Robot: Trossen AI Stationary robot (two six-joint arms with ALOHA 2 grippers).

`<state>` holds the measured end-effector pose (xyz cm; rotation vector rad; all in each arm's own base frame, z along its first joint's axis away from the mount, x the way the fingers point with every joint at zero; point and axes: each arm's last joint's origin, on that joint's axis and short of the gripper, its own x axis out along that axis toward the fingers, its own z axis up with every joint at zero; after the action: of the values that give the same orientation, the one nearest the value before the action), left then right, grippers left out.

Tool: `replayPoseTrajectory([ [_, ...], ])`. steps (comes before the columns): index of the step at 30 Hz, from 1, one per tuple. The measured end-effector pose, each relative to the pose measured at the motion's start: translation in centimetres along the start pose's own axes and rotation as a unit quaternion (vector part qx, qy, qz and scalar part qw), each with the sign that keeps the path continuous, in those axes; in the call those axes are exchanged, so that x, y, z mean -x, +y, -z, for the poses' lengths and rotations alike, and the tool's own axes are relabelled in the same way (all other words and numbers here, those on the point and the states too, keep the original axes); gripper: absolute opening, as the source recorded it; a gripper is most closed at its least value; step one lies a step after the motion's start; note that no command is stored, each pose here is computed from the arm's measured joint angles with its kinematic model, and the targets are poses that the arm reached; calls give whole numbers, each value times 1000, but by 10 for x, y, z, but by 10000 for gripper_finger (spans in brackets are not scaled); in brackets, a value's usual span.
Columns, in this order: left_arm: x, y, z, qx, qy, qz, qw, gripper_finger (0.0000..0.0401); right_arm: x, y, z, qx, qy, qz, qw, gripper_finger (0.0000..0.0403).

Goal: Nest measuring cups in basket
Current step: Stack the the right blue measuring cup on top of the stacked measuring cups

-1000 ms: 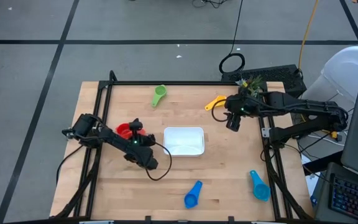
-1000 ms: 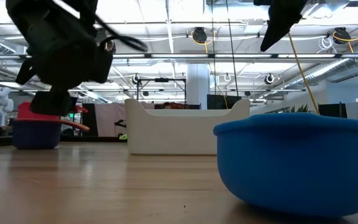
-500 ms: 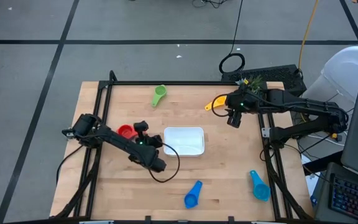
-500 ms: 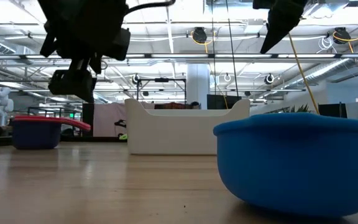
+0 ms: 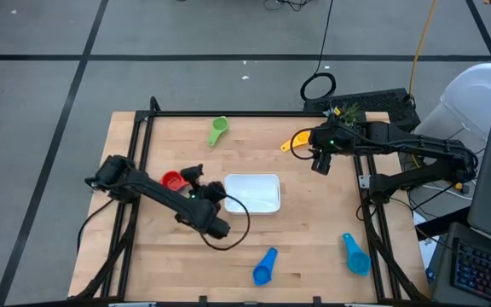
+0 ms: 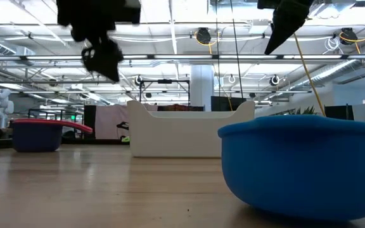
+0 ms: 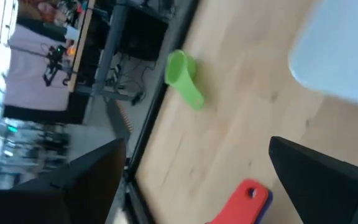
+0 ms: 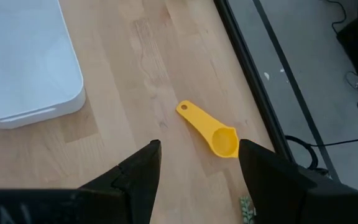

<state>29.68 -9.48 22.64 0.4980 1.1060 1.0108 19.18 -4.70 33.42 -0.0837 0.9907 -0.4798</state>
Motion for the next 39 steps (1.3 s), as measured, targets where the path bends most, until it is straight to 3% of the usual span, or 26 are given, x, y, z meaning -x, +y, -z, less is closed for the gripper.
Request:
replayPoseTrajectory([
  [3,13,24,0,88,-52,4,995,397,-2,-1,0,-2,-1,2,1000,208],
  [6,30,55,0,174,-121,26,977,397,-6,-1,3,-3,8,5,1000,208],
  [10,50,87,2,227,-183,87,952,397,-12,-1,7,-2,18,7,1000,208],
  [13,64,106,3,230,-226,144,936,397,-13,-1,8,6,21,7,1000,208],
  [17,74,120,1,223,-295,238,898,397,-13,-1,8,14,21,6,1000,208],
  [23,60,126,8,232,-419,375,794,397,-4,-4,12,-4,9,7,1000,208],
  [26,42,123,13,257,-447,402,757,397,3,-5,20,-39,19,-2,999,208],
  [30,21,116,17,262,-463,435,726,397,9,-3,33,-85,70,-53,993,208],
  [34,14,113,16,250,-487,475,689,397,10,3,49,-56,174,-52,982,208],
  [36,12,113,17,243,-494,478,684,397,8,9,52,-42,211,-63,975,208],
  [39,10,113,18,232,-495,474,691,397,6,20,48,-32,215,-107,970,208],
])
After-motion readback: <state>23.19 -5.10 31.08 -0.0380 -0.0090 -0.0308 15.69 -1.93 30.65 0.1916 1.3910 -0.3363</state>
